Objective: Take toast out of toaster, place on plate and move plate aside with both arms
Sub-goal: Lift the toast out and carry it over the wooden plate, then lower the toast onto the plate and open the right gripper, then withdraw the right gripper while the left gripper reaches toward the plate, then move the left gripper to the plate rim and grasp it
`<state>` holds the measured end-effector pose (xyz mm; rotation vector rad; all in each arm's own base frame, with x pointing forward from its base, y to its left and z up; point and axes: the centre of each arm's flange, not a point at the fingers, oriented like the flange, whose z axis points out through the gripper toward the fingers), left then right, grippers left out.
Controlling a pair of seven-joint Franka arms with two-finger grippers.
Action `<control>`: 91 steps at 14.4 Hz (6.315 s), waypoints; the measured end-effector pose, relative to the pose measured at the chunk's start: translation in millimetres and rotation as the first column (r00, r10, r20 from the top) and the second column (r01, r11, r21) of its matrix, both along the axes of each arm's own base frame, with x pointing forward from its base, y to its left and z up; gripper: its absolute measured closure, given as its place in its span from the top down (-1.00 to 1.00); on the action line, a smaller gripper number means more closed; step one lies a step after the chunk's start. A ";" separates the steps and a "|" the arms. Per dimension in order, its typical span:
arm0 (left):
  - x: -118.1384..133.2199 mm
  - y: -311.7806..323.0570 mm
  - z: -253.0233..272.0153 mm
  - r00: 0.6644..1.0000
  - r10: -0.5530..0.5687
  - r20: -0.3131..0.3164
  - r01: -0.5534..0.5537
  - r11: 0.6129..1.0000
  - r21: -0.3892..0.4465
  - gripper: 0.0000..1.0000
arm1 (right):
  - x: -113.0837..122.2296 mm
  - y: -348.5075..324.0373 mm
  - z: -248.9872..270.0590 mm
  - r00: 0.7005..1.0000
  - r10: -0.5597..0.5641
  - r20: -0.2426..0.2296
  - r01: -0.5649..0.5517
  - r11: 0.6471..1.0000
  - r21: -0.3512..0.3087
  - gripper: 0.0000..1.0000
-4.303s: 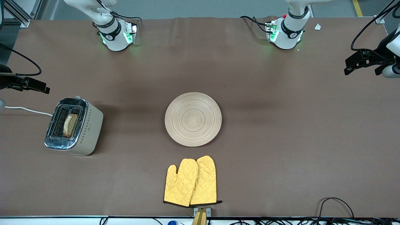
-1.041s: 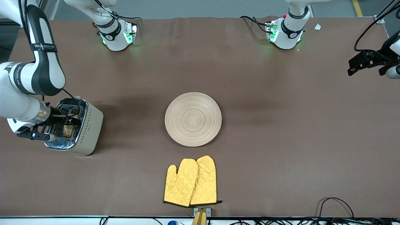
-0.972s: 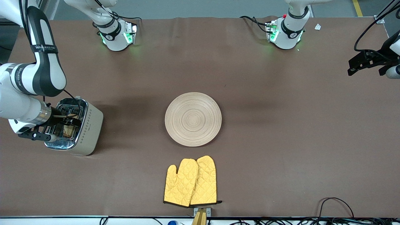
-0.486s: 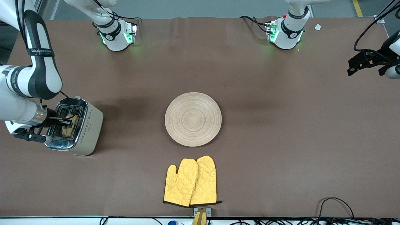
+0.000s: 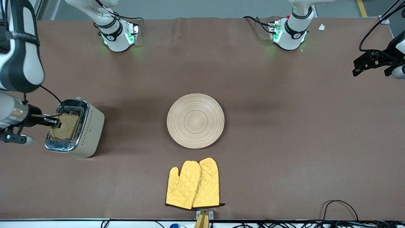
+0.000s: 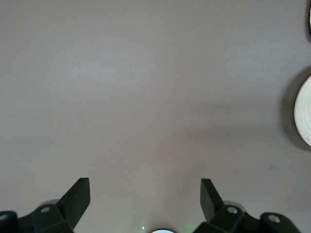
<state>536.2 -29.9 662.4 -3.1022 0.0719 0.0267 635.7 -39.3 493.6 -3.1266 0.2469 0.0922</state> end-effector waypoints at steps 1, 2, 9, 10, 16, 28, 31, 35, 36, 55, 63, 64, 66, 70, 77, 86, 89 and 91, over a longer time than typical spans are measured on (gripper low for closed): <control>0.0 0.1 0.1 1.000 0.000 0.000 0.000 1.000 0.000 1.00 | -1.9 23.7 29.4 1.000 0.023 0.000 -0.023 1.000 -0.018 -0.76; 0.0 0.1 0.1 1.000 0.000 0.000 0.000 1.000 0.000 1.00 | -6.1 54.1 55.2 0.998 0.057 -0.001 -0.057 0.997 -0.056 -0.79; 0.0 0.4 0.3 1.000 0.001 0.001 -0.001 1.000 0.000 1.00 | -41.4 313.5 19.9 0.999 0.042 0.005 -0.041 0.996 -0.076 -0.84; 0.0 0.4 0.3 1.000 0.001 0.001 -0.001 1.000 0.000 1.00 | -38.3 332.5 -1.5 1.000 -0.013 -0.020 0.014 1.000 0.007 -0.84; 1.0 0.6 -2.8 1.000 0.001 -0.008 -0.001 1.000 0.000 1.00 | -23.4 373.9 -102.0 0.912 -0.326 -0.248 0.408 0.762 0.503 -0.84; 2.9 0.2 -15.1 0.999 0.000 -0.042 0.000 1.000 0.001 1.00 | -65.1 390.7 -228.1 0.991 -0.110 -0.081 0.134 0.670 0.730 -0.84; 2.7 -0.3 -16.4 0.999 -0.001 -0.046 0.001 1.000 0.001 1.00 | -61.3 380.7 -242.0 0.998 -0.054 -0.020 0.051 0.679 0.732 -0.84; 2.7 -0.6 -16.5 0.999 -0.001 -0.046 0.001 1.000 0.001 1.00 | -60.6 370.4 -263.3 0.999 -0.030 -0.018 0.033 0.688 0.725 -0.84; 2.6 -0.7 -16.5 0.999 -0.001 -0.046 0.002 1.000 0.001 1.00 | -60.6 365.0 -268.2 0.999 -0.031 -0.028 0.042 0.689 0.723 -0.83; 6.2 -2.9 -23.0 0.998 -0.006 -0.058 0.006 1.000 0.001 1.00 | -30.1 265.4 -212.9 0.977 -0.011 -0.214 0.178 0.598 0.782 1.00; 33.0 -29.1 -85.1 0.984 -0.036 -0.176 -0.003 0.977 -0.213 1.00 | -6.0 139.0 -123.9 0.985 0.136 -0.107 -0.059 0.844 0.533 1.00; 43.8 -32.5 -104.7 0.980 -0.036 -0.196 -0.014 0.969 -0.248 1.00 | -4.3 114.5 -95.3 0.987 0.139 -0.083 -0.082 0.870 0.486 1.00; 63.0 -42.5 -142.3 0.972 -0.036 -0.232 -0.048 0.936 -0.348 1.00 | -10.1 75.0 -40.4 0.987 0.156 -0.026 -0.136 0.922 0.362 1.00; 90.8 -49.0 -200.3 0.972 -0.097 -0.216 -0.016 0.884 -0.466 1.00 | -18.8 48.2 50.6 0.967 0.242 0.073 -0.248 0.965 0.082 1.00; 125.9 -69.5 -293.9 0.982 -0.143 -0.120 0.029 0.753 -0.658 1.00 | -34.7 16.9 132.9 0.965 0.231 0.126 -0.229 0.973 -0.028 1.00; 118.9 -98.3 -382.1 0.983 -0.177 0.037 0.123 0.500 -0.857 0.98 | -73.2 -0.9 173.2 0.984 0.148 0.104 -0.144 0.989 -0.044 1.00; 105.2 -123.9 -426.6 0.983 -0.153 0.099 0.153 0.403 -0.902 0.94 | -72.4 1.3 172.5 0.983 0.151 0.104 -0.148 0.988 -0.043 1.00; 92.6 -146.5 -446.6 0.987 -0.130 0.096 0.136 0.346 -0.928 0.91 | -72.3 2.3 172.1 0.983 0.153 0.102 -0.149 0.988 -0.043 1.00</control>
